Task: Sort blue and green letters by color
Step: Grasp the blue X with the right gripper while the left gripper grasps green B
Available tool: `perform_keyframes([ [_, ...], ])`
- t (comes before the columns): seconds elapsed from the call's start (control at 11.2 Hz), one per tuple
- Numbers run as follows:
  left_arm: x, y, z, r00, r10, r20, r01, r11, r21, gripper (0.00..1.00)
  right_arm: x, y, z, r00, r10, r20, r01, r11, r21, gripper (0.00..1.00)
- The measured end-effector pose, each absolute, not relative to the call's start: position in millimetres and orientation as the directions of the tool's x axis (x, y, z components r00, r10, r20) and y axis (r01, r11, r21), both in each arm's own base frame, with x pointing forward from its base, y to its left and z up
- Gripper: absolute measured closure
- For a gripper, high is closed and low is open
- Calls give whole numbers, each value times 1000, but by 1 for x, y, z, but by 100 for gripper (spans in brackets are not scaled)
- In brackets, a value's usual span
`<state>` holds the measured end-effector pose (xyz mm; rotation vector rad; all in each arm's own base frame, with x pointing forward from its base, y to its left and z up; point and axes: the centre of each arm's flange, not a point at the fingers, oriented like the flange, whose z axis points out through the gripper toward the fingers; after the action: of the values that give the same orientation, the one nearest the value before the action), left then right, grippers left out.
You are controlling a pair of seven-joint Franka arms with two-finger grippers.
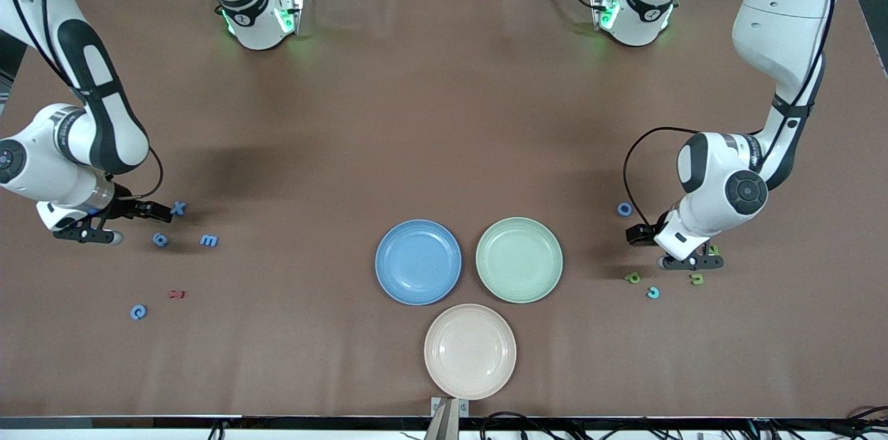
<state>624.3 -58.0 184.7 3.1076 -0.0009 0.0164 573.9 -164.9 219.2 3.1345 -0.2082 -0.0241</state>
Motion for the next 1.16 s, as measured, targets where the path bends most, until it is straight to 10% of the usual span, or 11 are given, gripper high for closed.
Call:
perform_keyframes([
  [0.8,611,-42,170,1000,-21,-18,-21,-1000,0,4,539,-145,166,976,-215,34,-215,-977,11,0],
  [1.16,613,-42,178,998,-57,2,-57,-998,-25,54,538,-145,166,972,-232,25,-232,-973,10,0],
])
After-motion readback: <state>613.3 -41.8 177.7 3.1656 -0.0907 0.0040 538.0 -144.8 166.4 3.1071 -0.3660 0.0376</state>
